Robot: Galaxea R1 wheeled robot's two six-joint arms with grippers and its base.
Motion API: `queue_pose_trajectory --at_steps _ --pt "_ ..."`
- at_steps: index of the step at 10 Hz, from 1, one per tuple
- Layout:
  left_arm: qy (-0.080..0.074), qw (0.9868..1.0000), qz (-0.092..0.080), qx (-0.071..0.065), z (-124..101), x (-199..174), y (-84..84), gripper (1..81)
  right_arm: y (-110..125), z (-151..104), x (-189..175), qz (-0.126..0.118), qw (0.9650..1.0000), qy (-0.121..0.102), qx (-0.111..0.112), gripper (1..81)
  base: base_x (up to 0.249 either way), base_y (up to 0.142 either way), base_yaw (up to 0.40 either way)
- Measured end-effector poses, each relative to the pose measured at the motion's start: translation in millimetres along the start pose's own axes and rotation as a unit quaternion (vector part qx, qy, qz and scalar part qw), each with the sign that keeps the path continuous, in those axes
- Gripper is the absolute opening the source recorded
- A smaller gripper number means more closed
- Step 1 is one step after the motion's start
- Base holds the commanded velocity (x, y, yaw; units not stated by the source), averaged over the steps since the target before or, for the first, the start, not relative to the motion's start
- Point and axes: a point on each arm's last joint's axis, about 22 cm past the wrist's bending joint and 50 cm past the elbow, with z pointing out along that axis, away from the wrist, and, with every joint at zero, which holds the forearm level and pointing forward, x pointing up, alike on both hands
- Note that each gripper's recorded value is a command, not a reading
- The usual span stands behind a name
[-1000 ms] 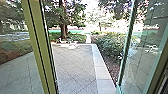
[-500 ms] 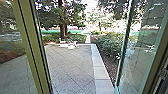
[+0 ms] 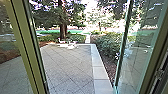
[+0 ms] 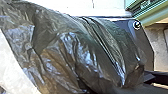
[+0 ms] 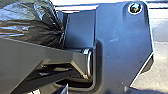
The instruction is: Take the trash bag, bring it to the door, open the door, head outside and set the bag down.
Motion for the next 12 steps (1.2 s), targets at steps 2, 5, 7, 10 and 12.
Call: queue_pose_trajectory --at_steps 2,5,7,10,12 --pt "0.001 1.0000 0.000 -0.001 0.5 0.6 2.1 1.0 1.0 -0.2 -0.2 -0.001 1.0000 0.000 0.000 81.1 0.000 0.000 0.000" --pt "0.000 1.0000 0.000 0.001 -0.3 -0.1 -1.0 1.0 0.1 0.0 0.3 0.001 1.0000 0.001 -0.001 81.1 0.000 0.000 0.000" --pt "0.000 1.0000 0.000 0.002 -0.7 -0.4 -2.8 1.0 -0.2 0.1 0.5 0.000 1.0000 0.001 0.000 81.1 0.000 0.000 0.000" --pt "0.000 1.0000 0.000 0.000 -0.1 0.0 -0.3 1.0 -0.6 0.2 0.3 0.001 1.0000 0.001 0.000 81.1 0.000 0.000 0.000" --pt "0.000 1.0000 0.002 0.000 -0.1 0.0 0.0 1.0 -1.3 0.4 0.5 0.001 1.0000 0.001 0.000 81.1 0.000 0.000 0.000"
